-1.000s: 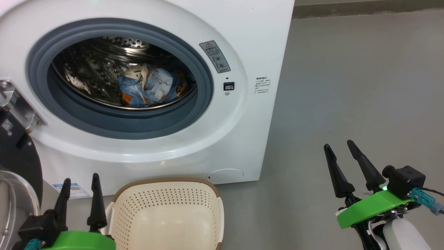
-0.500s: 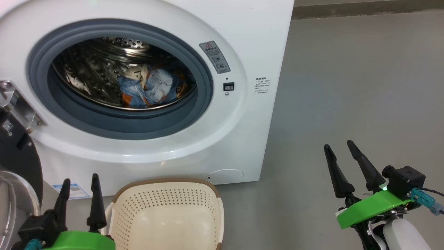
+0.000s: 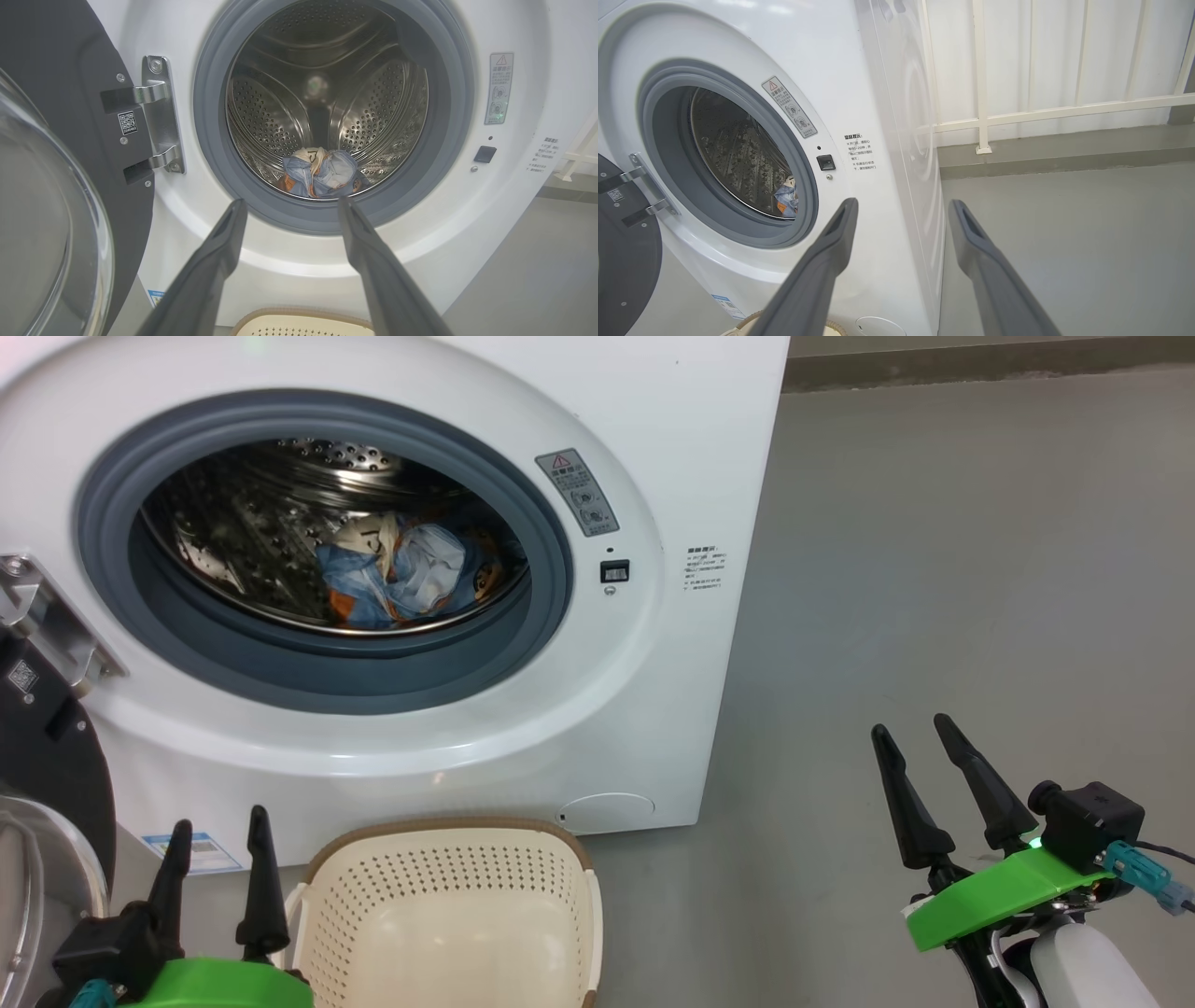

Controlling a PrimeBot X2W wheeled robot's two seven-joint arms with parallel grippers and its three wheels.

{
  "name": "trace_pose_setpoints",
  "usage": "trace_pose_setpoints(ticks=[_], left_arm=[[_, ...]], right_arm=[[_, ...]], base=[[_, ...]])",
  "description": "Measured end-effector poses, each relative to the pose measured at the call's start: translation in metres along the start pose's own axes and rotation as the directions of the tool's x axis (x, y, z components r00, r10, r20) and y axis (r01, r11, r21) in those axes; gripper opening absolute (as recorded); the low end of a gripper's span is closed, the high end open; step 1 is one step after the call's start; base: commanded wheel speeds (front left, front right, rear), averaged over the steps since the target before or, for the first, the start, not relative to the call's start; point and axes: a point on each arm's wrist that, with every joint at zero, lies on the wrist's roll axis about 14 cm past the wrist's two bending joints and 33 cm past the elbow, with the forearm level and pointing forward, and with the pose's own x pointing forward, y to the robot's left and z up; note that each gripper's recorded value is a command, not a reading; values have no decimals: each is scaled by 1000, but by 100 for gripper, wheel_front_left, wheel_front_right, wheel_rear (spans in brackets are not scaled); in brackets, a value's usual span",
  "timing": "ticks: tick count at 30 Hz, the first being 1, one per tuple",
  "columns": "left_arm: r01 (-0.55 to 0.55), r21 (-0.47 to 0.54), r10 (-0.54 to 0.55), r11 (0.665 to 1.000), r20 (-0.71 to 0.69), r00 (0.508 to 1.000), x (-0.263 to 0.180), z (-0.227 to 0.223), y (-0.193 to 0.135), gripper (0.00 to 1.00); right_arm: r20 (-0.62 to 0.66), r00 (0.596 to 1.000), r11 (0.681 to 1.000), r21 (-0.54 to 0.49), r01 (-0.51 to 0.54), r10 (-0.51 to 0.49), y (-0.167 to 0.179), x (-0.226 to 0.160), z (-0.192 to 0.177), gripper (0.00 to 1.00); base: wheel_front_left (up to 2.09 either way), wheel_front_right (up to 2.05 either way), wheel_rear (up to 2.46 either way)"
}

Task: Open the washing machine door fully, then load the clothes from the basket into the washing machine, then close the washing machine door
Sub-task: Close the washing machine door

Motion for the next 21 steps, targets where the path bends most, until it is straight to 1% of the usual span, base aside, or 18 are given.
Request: trace_pose_setpoints(ticks=[16,21], left_arm=[[-1,-6,1,1000,1,1000,0,0,1,100],[0,-7,0,1000,8,1000,-1,2,0,100]], right_arm=[[-1,1000,1000,0,-1,1,0,0,-1,100],[2,1000,1000,0,-3,3,1,0,1,100]], base=[[0,0,0],[-38,38,0]])
